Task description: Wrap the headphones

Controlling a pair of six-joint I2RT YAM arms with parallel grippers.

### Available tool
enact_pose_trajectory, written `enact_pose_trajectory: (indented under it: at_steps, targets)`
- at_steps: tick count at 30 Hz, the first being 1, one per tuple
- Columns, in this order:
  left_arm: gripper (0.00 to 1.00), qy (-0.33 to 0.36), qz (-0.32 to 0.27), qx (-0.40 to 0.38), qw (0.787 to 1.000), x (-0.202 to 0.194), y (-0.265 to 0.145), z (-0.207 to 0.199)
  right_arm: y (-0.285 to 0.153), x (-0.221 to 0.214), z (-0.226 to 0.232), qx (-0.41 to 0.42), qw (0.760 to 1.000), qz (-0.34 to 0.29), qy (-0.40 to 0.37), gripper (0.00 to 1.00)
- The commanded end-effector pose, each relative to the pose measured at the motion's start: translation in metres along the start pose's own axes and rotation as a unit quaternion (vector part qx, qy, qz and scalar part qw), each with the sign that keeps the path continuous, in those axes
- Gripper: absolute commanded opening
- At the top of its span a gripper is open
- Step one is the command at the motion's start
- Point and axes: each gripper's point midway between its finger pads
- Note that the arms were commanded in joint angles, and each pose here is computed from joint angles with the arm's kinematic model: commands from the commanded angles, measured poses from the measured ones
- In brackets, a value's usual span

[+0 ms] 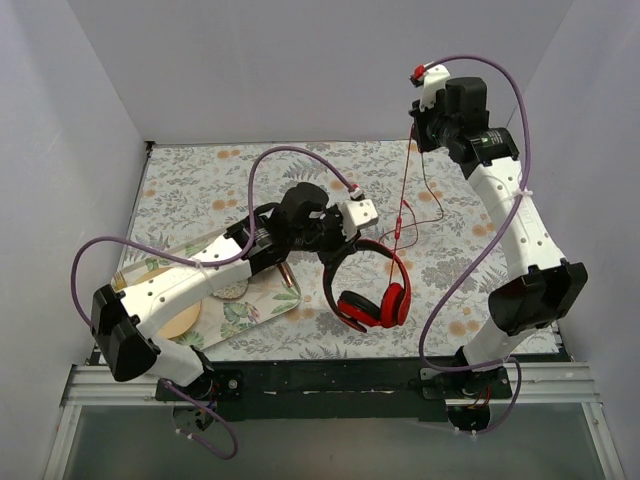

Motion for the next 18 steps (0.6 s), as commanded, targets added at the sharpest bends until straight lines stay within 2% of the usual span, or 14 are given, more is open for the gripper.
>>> enact_pose_trajectory:
  at_steps: [1,6,7,10,15,18]
  targets:
    - [0.0,-0.01,-0.092,-0.047,0.995,0.057,-0.039,-0.021,-0.007,0.015,-0.02,-0.016,0.997,-0.068,0.029,0.01]
    - [0.0,-0.046,-0.129,-0.031,0.99,0.084,-0.058,-0.006,-0.016,-0.009,-0.026,-0.027,0.997,-0.066,0.041,0.01]
    - [0.0,-0.057,-0.135,-0.026,0.989,0.09,-0.062,-0.003,-0.011,-0.024,-0.026,-0.026,0.997,-0.054,0.045,0.01]
    - [0.0,-0.073,-0.149,0.009,0.986,0.103,-0.076,0.013,-0.013,-0.035,-0.024,-0.021,0.997,-0.059,0.053,0.01]
    - [0.0,-0.086,-0.142,0.094,0.982,0.1,-0.083,0.045,-0.017,-0.038,-0.026,-0.021,0.996,-0.069,0.061,0.01]
    - [0.0,-0.09,-0.146,0.086,0.981,0.1,-0.087,0.043,-0.015,-0.042,-0.026,-0.017,0.996,-0.065,0.066,0.01]
Point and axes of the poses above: each gripper's point midway between its finger pads, its own y axis out along the fingers, its own z axis along the line the jaws close on, x = y × z, and after that the axes turned 10 degrees about y, right-handed
